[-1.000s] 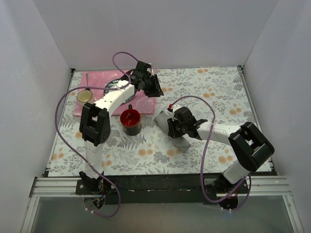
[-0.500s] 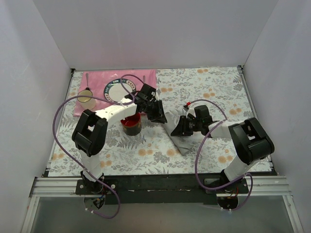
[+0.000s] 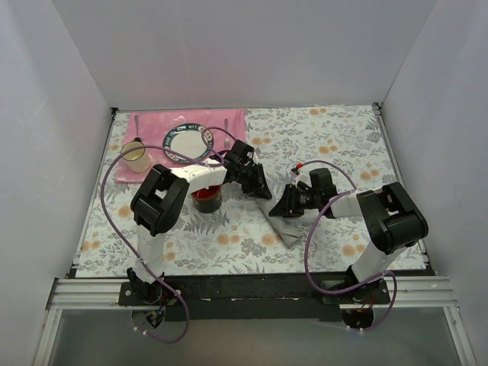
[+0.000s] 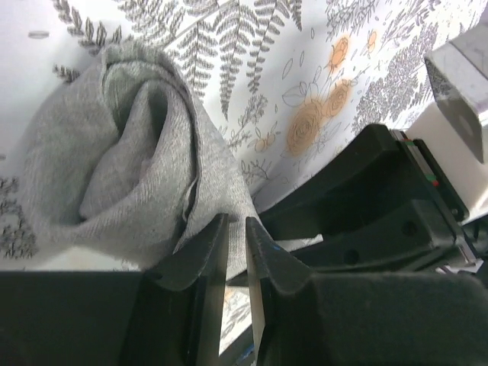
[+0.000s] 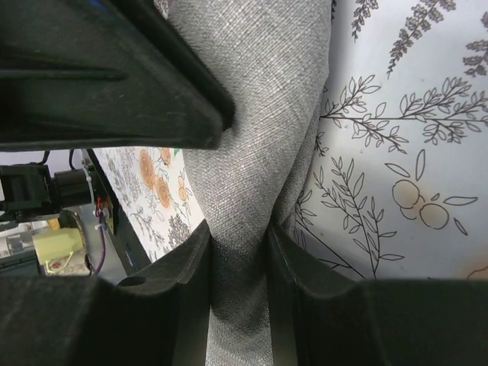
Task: Fold the napkin, place the utensils inside, and roll it up
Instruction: Roll the napkin with the utensil
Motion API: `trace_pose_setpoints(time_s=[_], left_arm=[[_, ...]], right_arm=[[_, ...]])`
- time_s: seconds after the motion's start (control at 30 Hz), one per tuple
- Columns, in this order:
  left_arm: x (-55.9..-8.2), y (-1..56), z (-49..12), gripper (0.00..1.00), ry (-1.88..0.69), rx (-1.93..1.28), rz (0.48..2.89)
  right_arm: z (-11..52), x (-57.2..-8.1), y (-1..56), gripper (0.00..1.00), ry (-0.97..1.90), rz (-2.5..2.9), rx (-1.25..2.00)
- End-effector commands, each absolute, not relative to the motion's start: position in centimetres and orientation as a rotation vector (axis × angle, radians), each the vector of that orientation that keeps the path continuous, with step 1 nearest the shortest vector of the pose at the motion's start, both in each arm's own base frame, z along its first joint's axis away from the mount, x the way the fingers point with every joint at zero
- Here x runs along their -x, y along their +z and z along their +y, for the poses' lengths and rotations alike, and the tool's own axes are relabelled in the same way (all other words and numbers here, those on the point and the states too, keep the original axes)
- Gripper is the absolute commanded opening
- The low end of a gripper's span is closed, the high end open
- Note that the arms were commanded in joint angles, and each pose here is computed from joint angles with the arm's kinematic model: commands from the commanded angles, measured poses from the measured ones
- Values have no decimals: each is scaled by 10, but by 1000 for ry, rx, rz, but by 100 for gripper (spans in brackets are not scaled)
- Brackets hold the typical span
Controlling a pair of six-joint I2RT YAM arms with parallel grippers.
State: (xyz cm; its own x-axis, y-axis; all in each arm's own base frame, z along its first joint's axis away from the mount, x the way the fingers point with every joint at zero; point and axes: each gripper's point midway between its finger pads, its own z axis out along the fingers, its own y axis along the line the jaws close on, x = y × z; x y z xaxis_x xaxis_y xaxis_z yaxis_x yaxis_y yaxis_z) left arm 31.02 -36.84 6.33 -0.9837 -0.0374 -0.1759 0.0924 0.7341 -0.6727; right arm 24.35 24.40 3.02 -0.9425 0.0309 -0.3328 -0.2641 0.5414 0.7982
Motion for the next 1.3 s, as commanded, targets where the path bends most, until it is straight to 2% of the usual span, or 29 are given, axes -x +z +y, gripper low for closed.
trace_pose_setpoints(time_s=[0.0, 0.1, 0.5, 0.63, 0.8, 0.83, 0.97, 1.17, 1.27], left_arm=[[-325, 42, -357, 16, -963, -15, 2747], [-324, 24, -346, 15, -922, 4, 2781], [-309, -10, -331, 14, -877, 8, 2859], [-308, -10, -330, 13, -876, 2, 2859], [-308, -10, -331, 13, -878, -3, 2864], [-307, -10, -330, 13, -879, -3, 2866], [-306, -10, -330, 13, -877, -9, 2870], [-308, -8, -329, 12, -891, 7, 2872], [-309, -6, -329, 12, -890, 2, 2869]], right_arm=[[229, -213, 1, 11, 1291, 2654, 133], [225, -214, 1, 14, 1223, 2684, 158], [218, -238, 40, 59, 745, 2653, 489], [225, -243, 55, 76, 587, 2608, 590], [233, -250, 63, 85, 284, 2541, 702], [234, -252, 63, 90, 229, 2535, 711], [238, -262, 61, 91, -76, 2483, 766], [245, -259, 42, 90, -251, 2473, 814], [243, -257, 34, 85, -270, 2482, 797]])
